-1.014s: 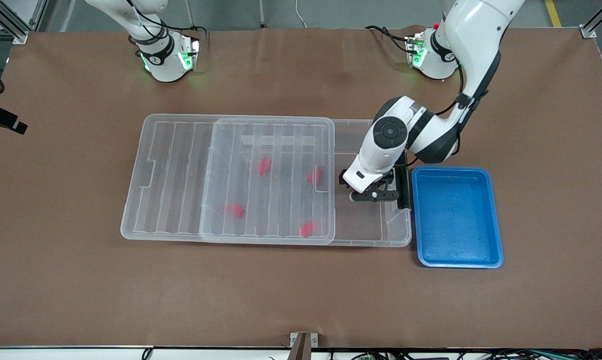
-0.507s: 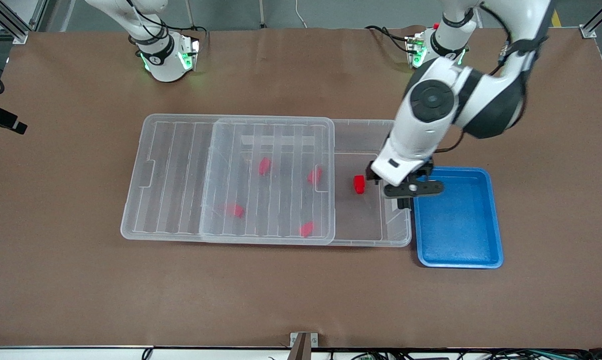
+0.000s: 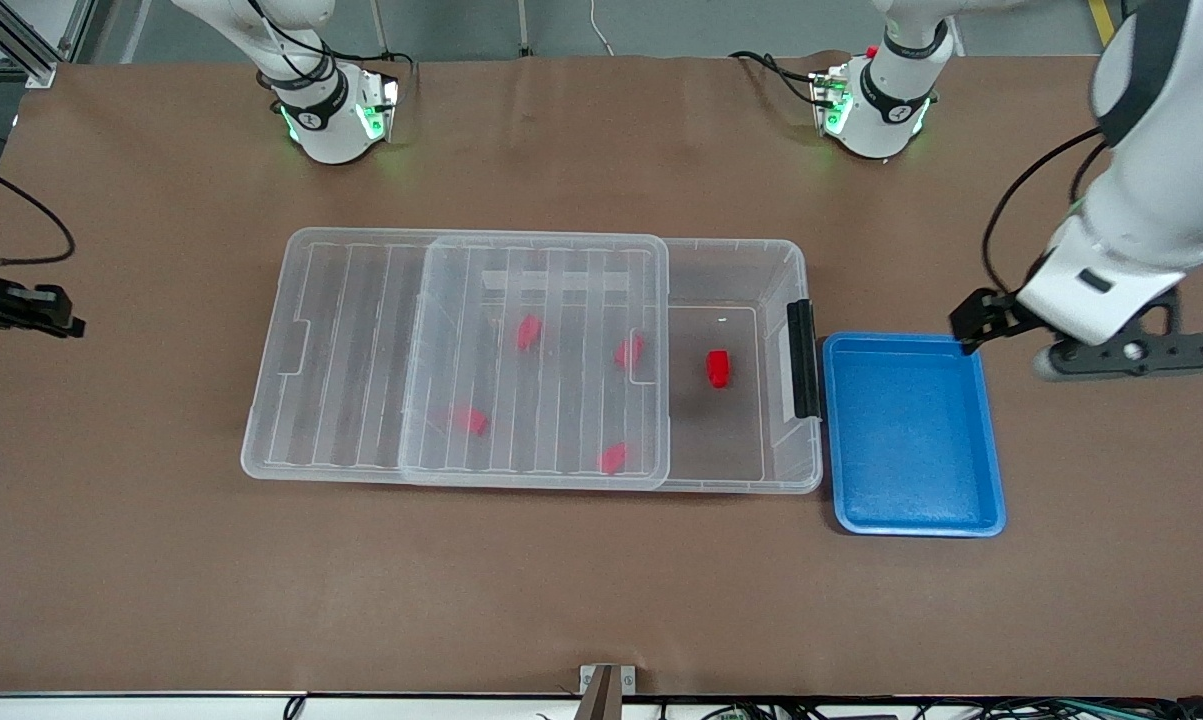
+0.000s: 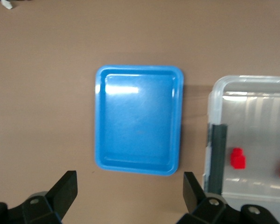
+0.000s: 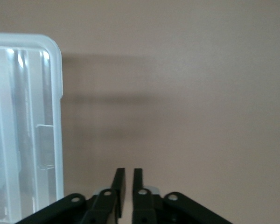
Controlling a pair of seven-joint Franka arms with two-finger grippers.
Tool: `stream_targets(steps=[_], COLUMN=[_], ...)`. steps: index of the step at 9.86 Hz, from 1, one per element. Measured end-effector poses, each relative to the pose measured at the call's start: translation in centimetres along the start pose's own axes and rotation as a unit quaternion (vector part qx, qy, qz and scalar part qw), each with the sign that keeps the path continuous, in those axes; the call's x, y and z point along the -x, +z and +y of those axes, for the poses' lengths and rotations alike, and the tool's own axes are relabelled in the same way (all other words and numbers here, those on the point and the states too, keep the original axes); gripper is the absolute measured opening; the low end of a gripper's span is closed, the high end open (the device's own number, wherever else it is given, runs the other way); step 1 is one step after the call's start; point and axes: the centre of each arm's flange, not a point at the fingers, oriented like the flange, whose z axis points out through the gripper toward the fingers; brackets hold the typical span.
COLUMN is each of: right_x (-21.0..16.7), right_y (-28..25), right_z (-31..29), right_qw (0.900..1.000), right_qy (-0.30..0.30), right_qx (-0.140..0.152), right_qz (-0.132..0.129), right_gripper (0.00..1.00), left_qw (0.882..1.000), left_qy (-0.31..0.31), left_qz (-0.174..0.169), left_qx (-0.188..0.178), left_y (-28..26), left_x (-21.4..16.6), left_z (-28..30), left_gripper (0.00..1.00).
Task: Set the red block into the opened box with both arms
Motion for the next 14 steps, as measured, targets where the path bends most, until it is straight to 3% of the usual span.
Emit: stream_targets(steps=[5,11,14], right_x=[-1.7,-1.5,-1.6], right_y=[11.9,14.6,15.6], right_z=[-5.0,-8.9,-11.0], right_qw=[0.998,0.995,0.994], right_qy=[-0.066,-0.1,-0.105], right_qx=[0.003,0.004,-0.014], right_qz=[-0.01,-0.018,-0.018], right_gripper=[0.01,0.01,0.01], left_qw=[0.998,0.997,0.998], left_qy=[0.004,0.011,0.008], left_qz=[-0.03,-0.049,-0.048], left_qx=[0.058,0.05,0.047], left_y=[-3.4,-3.0,-4.1], left_x=[3.6,6.2,7.1], left_z=[-5.5,-5.9,-5.7], left_gripper=[1.0,1.0,1.0])
